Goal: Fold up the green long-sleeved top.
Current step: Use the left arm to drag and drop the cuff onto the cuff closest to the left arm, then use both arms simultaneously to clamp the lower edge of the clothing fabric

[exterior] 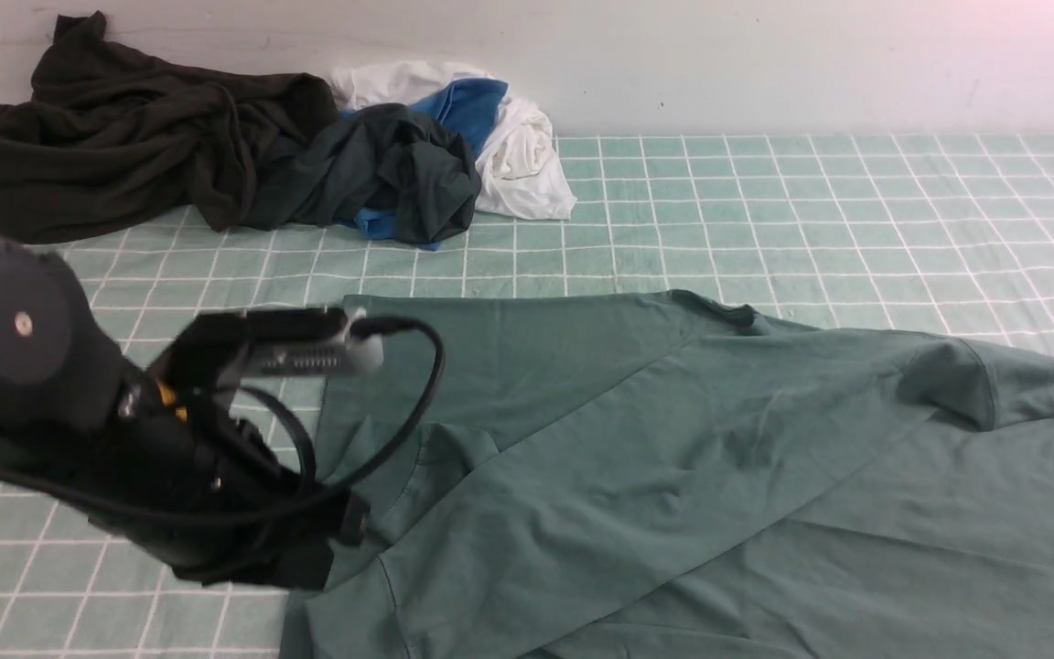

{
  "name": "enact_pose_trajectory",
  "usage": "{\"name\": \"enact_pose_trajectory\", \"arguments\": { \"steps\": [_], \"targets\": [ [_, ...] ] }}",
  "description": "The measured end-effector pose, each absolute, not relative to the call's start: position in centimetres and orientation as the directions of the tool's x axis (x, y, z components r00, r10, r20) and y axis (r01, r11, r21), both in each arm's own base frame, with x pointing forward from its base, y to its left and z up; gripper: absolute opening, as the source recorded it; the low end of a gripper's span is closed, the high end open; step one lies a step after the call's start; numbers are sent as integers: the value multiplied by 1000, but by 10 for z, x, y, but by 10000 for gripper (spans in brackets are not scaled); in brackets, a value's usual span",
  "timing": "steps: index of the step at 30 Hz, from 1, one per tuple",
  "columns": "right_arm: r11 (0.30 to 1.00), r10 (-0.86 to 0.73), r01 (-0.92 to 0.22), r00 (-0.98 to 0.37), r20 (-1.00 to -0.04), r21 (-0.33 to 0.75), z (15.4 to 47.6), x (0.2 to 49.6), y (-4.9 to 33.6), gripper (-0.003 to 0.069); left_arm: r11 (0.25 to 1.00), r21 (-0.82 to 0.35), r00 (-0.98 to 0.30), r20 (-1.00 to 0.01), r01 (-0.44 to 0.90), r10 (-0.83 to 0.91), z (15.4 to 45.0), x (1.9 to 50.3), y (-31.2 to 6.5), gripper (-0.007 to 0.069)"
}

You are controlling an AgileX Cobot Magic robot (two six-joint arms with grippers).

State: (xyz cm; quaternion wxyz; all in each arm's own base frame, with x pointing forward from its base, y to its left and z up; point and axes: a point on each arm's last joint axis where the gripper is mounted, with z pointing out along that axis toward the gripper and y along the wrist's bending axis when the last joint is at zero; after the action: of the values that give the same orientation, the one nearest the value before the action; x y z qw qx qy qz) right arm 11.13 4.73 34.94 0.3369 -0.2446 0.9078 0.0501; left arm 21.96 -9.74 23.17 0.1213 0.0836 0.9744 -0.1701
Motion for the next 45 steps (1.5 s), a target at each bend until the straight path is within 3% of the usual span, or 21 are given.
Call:
{"name": "enact_pose_trajectory", "arguments": {
  "steps": [4,6,10,15,16,17,20,22,23,26,36,40,45],
  "targets": [
    [875,-416,-480,-667,-618,-71,348,110,47,-8,921,-312,-952,-267,234,152,220,214,-97,260],
    [873,-425,-482,-686,-591,-68,346,107,46,-8,905,-303,-934,-290,298,210,225,214,-97,363],
    [873,-429,-484,-696,-576,-66,345,106,45,-8,836,-270,-868,-297,477,399,240,206,-103,446],
    [873,-428,-485,-697,-575,-61,345,106,46,-8,597,-211,-629,-145,774,764,237,165,-125,452],
    [873,-428,-485,-697,-575,-61,345,106,46,-8,587,-209,-618,-139,782,774,236,163,-126,452],
    [872,-425,-486,-699,-575,-54,345,106,46,-8,507,-189,-530,-98,841,842,226,148,-134,452],
    [872,-423,-488,-701,-574,-47,345,105,47,-8,366,-144,-375,-44,920,926,202,123,-144,452],
    [872,-423,-488,-701,-574,-46,345,105,47,-8,323,-129,-330,-34,938,944,193,116,-147,452],
    [872,-423,-488,-701,-574,-46,345,105,47,-8,245,-100,-249,-22,964,968,178,106,-151,452],
    [871,-424,-488,-700,-574,-47,345,105,47,-8,183,-70,-185,-17,981,983,164,99,-156,452],
    [871,-423,-489,-701,-575,-45,345,105,47,-8,250,26,-250,-17,968,968,149,108,-163,450],
    [871,-423,-489,-701,-575,-45,345,105,47,-8,294,45,-294,-16,955,956,150,110,-163,410],
    [871,-423,-489,-701,-575,-45,345,105,47,-8,334,60,-333,-15,941,943,150,111,-163,198]
  ]
}}
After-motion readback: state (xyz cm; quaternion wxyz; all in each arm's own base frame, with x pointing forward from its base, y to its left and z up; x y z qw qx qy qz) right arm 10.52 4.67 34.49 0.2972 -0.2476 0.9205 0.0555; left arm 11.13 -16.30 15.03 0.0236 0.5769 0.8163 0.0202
